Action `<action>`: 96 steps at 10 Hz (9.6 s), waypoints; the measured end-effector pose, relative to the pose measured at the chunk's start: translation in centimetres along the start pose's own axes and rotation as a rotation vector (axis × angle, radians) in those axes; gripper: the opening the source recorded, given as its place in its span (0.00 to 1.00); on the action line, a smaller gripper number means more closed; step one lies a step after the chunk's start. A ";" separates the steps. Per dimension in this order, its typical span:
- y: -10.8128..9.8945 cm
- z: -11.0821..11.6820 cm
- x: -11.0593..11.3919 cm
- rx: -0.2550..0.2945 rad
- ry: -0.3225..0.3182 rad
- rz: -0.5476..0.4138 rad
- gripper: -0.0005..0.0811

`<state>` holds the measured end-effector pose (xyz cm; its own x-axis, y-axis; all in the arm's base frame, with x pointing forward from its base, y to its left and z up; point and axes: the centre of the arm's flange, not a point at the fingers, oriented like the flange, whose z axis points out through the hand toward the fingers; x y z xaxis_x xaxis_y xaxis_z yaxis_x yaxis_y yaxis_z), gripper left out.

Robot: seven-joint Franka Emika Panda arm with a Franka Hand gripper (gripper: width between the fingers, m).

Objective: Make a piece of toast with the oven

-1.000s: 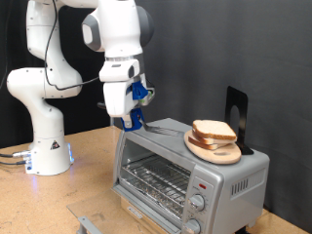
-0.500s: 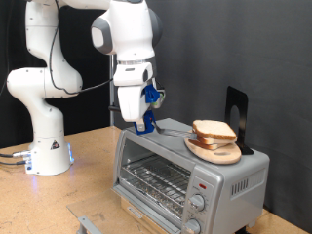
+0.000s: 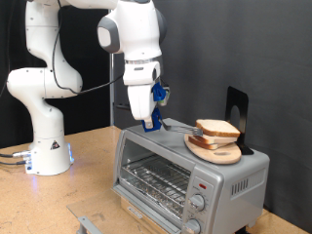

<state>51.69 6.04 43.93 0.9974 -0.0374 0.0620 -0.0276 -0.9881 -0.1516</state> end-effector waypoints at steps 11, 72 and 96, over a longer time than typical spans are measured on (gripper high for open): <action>-0.6 -0.2 -1.7 0.019 -0.019 0.004 0.49; -6.0 1.4 -5.1 0.021 -0.009 -0.137 0.49; -3.9 0.3 -2.0 -0.022 0.089 -0.109 0.49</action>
<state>49.86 9.98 44.10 0.9848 0.0580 0.1640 0.0779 -0.9900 -0.1178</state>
